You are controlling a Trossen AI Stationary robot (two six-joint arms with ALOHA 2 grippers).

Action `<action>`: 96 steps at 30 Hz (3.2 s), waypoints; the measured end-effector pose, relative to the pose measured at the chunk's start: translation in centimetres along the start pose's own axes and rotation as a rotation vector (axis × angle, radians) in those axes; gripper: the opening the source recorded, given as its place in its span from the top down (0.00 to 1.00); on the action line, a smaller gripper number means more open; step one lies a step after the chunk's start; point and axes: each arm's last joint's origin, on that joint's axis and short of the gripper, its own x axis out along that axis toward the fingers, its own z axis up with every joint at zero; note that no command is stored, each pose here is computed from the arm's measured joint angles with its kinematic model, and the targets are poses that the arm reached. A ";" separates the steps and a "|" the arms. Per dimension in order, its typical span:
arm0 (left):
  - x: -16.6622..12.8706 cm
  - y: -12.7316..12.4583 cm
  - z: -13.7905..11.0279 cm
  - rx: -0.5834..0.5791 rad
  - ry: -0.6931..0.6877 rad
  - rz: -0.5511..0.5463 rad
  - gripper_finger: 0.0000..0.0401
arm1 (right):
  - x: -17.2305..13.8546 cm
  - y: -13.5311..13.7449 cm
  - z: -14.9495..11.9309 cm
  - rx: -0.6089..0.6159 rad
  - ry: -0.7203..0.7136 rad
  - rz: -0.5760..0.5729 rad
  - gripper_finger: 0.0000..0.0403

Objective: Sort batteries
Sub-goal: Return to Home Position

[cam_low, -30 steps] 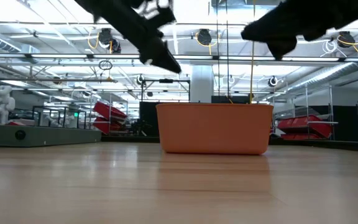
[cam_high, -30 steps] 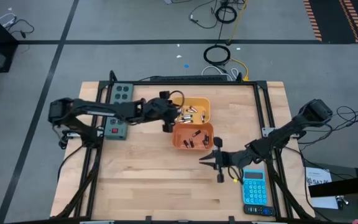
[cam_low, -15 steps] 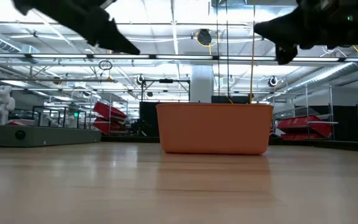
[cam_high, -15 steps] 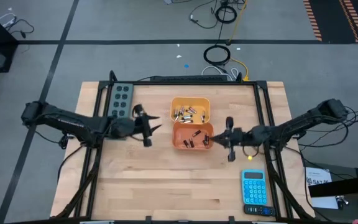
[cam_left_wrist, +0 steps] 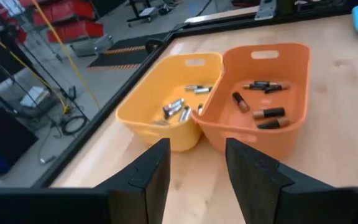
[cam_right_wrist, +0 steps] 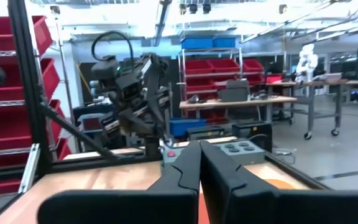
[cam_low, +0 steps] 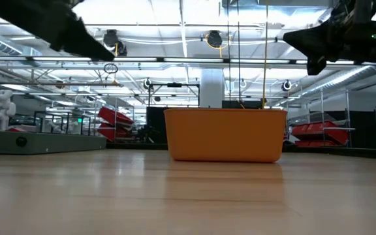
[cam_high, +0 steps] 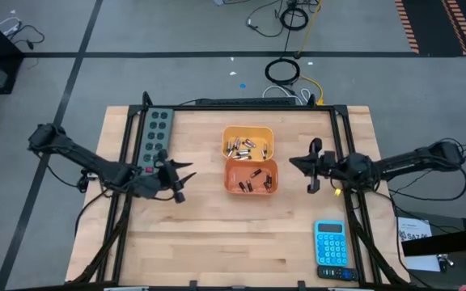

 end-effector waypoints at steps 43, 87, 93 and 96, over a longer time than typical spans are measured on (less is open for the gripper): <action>-4.7 2.0 -6.3 -0.276 -0.232 -0.667 0.61 | -2.9 -1.5 3.0 -0.101 -0.204 -0.272 1.00; -4.5 4.7 -8.3 -0.213 -0.454 -0.510 0.91 | -2.7 -1.5 0.6 -0.190 0.046 -0.260 1.00; -4.5 4.7 -8.3 -0.212 -0.454 -0.510 0.91 | -3.4 -1.8 -2.7 -0.309 0.391 -0.239 1.00; -4.5 4.7 -8.4 -0.212 -0.453 -0.509 0.91 | -3.5 -1.8 -2.9 -0.321 0.413 -0.232 1.00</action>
